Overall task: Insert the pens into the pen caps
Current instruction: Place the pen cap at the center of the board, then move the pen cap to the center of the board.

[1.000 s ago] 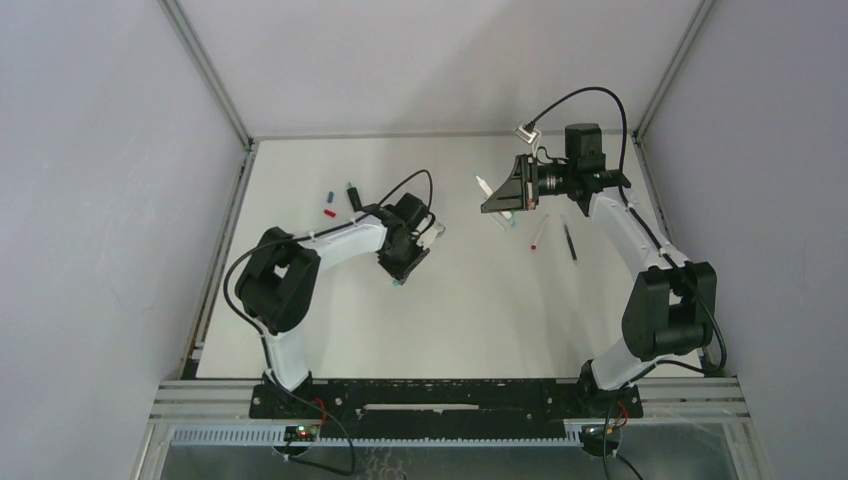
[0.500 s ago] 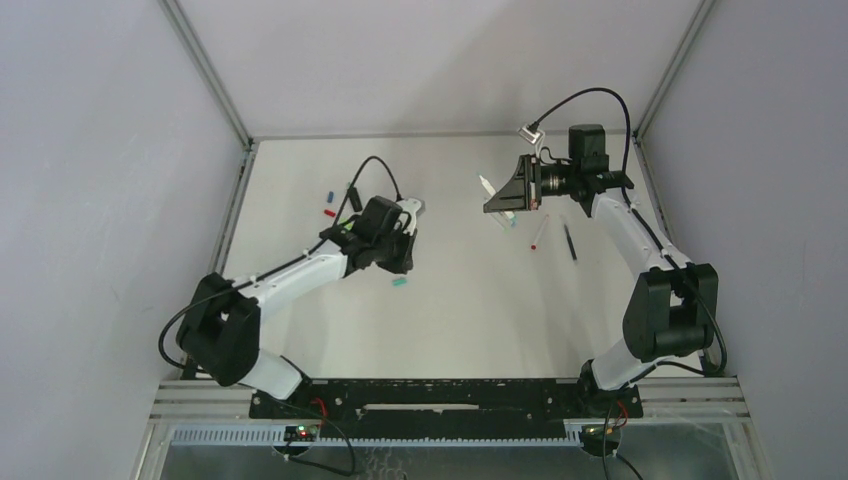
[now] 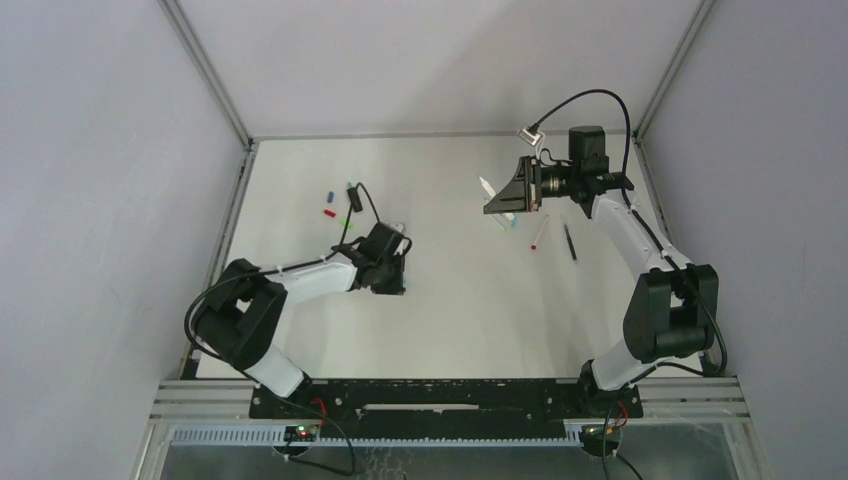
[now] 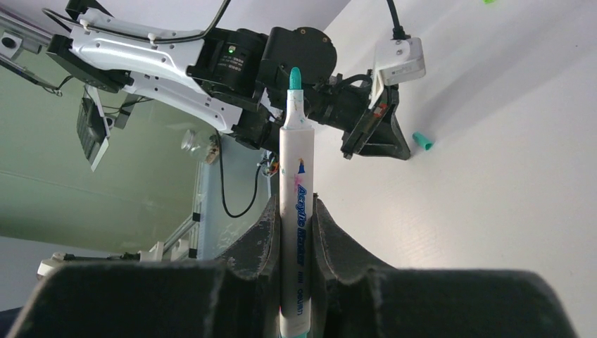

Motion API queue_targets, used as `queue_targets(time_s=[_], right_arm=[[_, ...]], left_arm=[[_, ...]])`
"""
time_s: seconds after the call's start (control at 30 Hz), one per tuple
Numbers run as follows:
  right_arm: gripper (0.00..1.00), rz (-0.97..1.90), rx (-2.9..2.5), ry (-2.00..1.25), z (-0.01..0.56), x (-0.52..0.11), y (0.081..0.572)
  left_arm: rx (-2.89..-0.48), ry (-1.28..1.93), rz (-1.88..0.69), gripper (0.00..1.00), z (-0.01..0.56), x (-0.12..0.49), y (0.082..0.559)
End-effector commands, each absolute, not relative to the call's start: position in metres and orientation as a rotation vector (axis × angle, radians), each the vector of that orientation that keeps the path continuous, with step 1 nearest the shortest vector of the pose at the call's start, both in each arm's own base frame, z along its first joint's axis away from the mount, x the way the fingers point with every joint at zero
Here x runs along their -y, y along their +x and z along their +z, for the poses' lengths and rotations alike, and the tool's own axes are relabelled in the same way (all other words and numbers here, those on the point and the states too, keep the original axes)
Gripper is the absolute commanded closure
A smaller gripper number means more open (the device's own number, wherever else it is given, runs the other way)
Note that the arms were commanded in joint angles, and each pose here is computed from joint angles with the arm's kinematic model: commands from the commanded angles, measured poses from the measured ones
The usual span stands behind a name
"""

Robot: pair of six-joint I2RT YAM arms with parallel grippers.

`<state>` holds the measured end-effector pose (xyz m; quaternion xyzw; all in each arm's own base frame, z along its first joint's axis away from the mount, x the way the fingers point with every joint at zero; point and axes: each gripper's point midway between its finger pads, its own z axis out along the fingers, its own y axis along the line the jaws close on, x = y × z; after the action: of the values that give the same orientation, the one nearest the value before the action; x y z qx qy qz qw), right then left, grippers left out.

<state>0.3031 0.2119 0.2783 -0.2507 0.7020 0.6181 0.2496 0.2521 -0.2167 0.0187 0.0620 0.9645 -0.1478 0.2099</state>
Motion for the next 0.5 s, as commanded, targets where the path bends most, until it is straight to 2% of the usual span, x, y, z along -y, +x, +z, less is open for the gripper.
queue_targets(time_s=[0.0, 0.47], right_arm=[[1.0, 1.647, -1.843, -0.741, 0.295, -0.209, 0.295], [1.0, 1.646, -1.845, -0.732, 0.294, -0.206, 0.296]], left_arm=[[-2.685, 0.028, -0.241, 1.0, 0.009, 0.199, 0.267], [-2.696, -0.071, -0.077, 1.0, 0.002, 0.177, 0.304]])
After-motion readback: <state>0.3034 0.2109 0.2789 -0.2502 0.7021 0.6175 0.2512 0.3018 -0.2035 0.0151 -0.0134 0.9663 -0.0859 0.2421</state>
